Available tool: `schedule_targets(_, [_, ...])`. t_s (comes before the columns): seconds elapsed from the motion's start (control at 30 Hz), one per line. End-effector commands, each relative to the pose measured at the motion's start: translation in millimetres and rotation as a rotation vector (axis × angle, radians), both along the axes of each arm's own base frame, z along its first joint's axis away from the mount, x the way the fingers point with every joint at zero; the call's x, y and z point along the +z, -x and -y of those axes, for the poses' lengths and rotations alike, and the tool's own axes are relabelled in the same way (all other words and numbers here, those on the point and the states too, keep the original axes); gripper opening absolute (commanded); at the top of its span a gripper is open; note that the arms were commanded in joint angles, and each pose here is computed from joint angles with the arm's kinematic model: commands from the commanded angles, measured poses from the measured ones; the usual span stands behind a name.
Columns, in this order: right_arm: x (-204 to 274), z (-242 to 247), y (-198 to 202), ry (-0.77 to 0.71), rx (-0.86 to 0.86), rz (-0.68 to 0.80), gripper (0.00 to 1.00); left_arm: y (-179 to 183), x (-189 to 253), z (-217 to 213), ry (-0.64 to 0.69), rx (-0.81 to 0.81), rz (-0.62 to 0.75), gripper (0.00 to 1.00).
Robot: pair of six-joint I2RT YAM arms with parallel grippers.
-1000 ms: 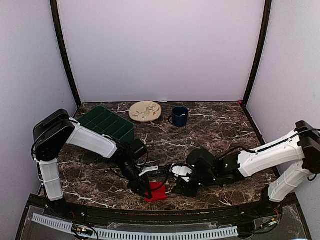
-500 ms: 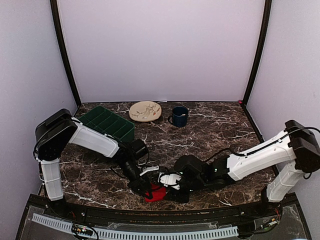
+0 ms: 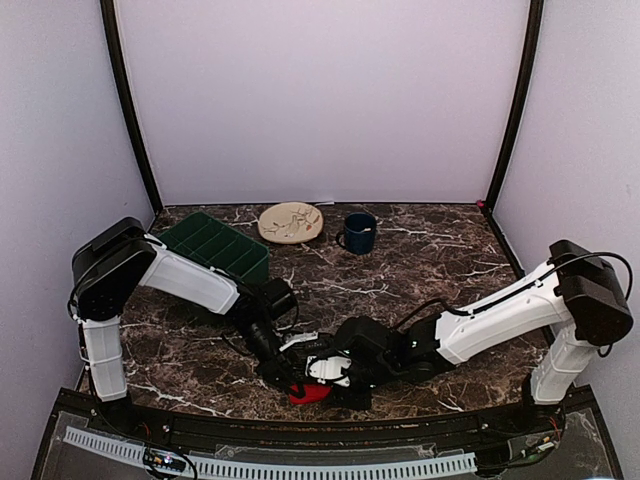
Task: Roll the socks
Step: Roll the sock at the center of the board.
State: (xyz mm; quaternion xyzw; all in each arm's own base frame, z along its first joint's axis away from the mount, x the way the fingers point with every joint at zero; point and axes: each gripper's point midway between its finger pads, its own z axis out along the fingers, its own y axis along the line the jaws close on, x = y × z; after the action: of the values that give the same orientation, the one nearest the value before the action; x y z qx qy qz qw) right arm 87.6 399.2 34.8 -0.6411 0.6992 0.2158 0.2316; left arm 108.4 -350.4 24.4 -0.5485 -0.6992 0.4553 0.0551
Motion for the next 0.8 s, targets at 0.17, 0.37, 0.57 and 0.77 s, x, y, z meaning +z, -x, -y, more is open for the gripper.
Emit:
schedule_targets(0.17, [2.7,-15.4,-2.3,-0.023,0.032,0.036,0.41,3.8,-5.2,-5.4,-0.031,-0.013,-0.018,0.14])
schedule_targets(0.37, [-4.9,-13.3,-1.4,-0.001,0.035,0.03,0.23,3.8,-5.6,-5.5,-0.031,-0.013,-0.018,0.15])
schedule_targets(0.57, [-9.1,-10.3,-1.8,0.011,0.026,0.024,0.09,-1.2,-10.5,-5.9,-0.062,0.008,0.006,0.21])
schedule_targets(0.77, [-11.5,-7.9,-2.8,0.015,0.016,0.019,0.03,-9.6,-16.7,-6.8,-0.118,0.052,0.036,0.29])
